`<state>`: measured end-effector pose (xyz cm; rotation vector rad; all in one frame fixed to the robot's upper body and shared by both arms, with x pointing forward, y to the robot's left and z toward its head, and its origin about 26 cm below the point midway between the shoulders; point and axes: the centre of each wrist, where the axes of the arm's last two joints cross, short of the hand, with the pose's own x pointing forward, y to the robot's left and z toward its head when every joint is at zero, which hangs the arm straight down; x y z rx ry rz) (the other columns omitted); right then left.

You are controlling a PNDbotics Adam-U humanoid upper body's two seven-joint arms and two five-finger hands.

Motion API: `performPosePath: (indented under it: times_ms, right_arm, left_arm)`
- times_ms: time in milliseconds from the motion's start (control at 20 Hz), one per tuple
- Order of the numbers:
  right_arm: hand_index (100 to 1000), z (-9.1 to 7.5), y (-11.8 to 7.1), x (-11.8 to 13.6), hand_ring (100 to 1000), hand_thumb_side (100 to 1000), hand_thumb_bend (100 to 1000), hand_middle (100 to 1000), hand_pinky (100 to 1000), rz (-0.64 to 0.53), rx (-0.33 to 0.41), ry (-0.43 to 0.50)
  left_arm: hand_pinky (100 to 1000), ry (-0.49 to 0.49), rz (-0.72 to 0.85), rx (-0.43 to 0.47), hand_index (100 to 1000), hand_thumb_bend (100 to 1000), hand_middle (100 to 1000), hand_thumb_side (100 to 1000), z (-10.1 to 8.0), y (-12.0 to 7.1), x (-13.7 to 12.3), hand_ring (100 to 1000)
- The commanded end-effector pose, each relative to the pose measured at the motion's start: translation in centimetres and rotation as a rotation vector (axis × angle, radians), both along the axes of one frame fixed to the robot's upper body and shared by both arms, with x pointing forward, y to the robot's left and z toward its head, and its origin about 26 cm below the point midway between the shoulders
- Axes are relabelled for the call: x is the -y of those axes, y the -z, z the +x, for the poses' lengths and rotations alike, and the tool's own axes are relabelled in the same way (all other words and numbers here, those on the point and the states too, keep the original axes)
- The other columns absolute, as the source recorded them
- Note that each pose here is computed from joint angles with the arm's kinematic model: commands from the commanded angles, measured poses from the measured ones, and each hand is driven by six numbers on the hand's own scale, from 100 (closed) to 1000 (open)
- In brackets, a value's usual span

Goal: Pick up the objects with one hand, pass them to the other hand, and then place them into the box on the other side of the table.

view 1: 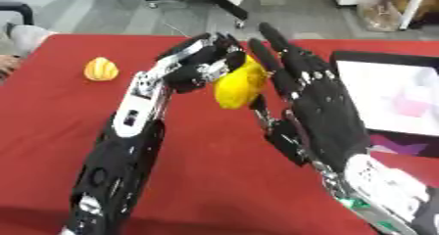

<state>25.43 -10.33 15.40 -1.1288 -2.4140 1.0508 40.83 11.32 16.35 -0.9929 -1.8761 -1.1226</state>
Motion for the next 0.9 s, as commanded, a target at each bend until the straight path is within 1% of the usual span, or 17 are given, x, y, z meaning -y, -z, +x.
performPosePath:
  times_ms: [50,100,150,200,250,300,500,650,700,750,900]
  right_arm:
    - [993,-0.31,-0.48,-0.02,871,100,100,972,719,0.053,0.018,-0.025]
    - [958,-0.36,-0.41,-0.06,873,100,100,941,690,0.074,0.018,-0.029]
    - [952,-0.4,-0.35,-0.09,872,100,100,936,686,0.099,0.021,-0.031]
    - [911,-0.42,-0.32,-0.1,866,100,100,900,657,0.128,0.029,-0.031]
    - [906,-0.43,-0.29,-0.1,866,100,100,896,654,0.157,0.042,-0.031]
    - [875,-0.42,-0.29,-0.09,857,100,100,872,639,0.184,0.057,-0.03]
    - [805,-0.31,-0.4,-0.01,842,100,100,832,615,0.279,0.127,-0.022]
    - [765,-0.24,-0.49,0.04,843,100,100,821,609,0.329,0.158,-0.026]
    - [729,-0.22,-0.52,0.06,844,187,100,811,602,0.344,0.164,-0.028]
    - [713,-0.18,-0.57,0.07,845,225,100,808,599,0.361,0.17,-0.029]
    - [638,-0.11,-0.63,0.15,848,382,100,793,588,0.409,0.184,-0.03]
  left_arm:
    - [554,0.02,-0.01,0.032,309,100,193,461,-0.16,-1.48,0.73,322]
    - [554,0.02,-0.013,0.031,309,100,193,465,-0.18,-1.55,0.79,323]
    - [554,0.021,-0.016,0.029,309,100,193,465,-0.2,-1.61,0.84,323]
    - [554,0.021,-0.019,0.027,309,100,193,467,-0.22,-1.67,0.9,323]
    - [554,0.021,-0.021,0.025,309,100,193,466,-0.23,-1.72,0.96,323]
    - [554,0.021,-0.021,0.024,309,100,193,465,-0.24,-1.75,1.0,323]
    - [553,0.02,-0.018,0.02,309,100,194,462,-0.21,-1.75,1.04,323]
    - [554,0.02,-0.015,0.016,309,100,194,460,-0.18,-1.7,1.08,323]
    - [555,0.02,-0.014,0.016,309,100,194,459,-0.18,-1.69,1.11,323]
    - [555,0.021,-0.014,0.015,309,100,194,459,-0.18,-1.68,1.13,321]
    - [555,0.024,-0.012,0.014,309,100,194,456,-0.19,-1.66,1.18,319]
